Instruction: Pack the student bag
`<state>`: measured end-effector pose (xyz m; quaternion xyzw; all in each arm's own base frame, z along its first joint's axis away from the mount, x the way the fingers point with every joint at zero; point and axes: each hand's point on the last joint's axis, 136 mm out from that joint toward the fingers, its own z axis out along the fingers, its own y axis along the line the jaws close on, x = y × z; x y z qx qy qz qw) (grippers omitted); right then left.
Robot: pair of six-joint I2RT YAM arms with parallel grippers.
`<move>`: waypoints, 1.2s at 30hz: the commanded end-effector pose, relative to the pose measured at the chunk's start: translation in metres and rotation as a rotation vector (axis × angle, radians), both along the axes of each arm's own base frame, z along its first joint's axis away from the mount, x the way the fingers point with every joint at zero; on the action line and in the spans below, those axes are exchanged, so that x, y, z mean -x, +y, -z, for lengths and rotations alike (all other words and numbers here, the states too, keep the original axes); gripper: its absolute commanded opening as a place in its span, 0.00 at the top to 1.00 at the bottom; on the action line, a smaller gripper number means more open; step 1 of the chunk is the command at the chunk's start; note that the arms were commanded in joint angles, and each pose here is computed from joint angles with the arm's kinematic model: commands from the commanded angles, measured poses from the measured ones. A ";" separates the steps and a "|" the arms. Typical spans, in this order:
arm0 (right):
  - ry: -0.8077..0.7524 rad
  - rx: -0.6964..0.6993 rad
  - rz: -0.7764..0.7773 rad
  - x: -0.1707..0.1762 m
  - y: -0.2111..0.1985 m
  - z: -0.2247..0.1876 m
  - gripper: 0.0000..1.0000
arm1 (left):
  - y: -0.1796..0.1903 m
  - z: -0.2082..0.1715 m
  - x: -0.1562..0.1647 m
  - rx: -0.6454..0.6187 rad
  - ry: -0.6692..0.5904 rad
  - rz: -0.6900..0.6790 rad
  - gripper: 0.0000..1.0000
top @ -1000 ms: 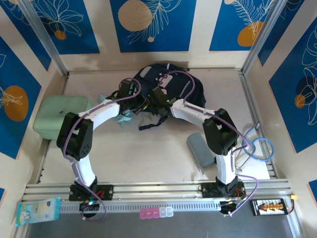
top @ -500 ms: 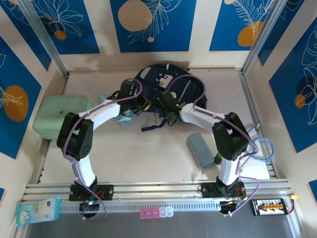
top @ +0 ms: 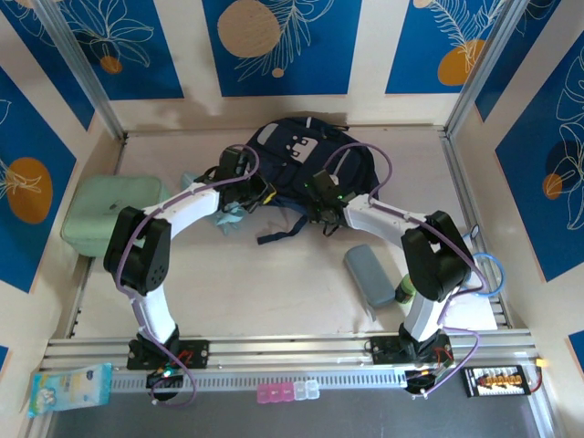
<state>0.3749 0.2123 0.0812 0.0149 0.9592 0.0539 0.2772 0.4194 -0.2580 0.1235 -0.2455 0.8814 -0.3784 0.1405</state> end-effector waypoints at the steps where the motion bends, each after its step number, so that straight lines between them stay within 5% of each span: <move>1: -0.012 0.042 -0.011 -0.007 -0.001 0.001 0.76 | 0.002 -0.029 -0.007 0.025 -0.077 0.022 1.00; 12: 0.003 0.066 0.005 0.002 -0.014 0.005 0.89 | 0.002 -0.026 -0.011 0.017 -0.074 0.020 1.00; 24: 0.117 0.084 0.244 0.049 -0.105 0.017 0.91 | 0.014 0.007 -0.026 -0.042 -0.053 0.034 1.00; 30: 0.111 0.006 0.137 0.044 -0.077 0.005 0.98 | 0.017 0.018 -0.038 -0.145 -0.063 0.091 1.00; 36: 0.078 -0.253 -0.170 0.038 -0.002 -0.023 1.00 | 0.034 0.012 -0.054 -0.307 -0.115 0.126 0.70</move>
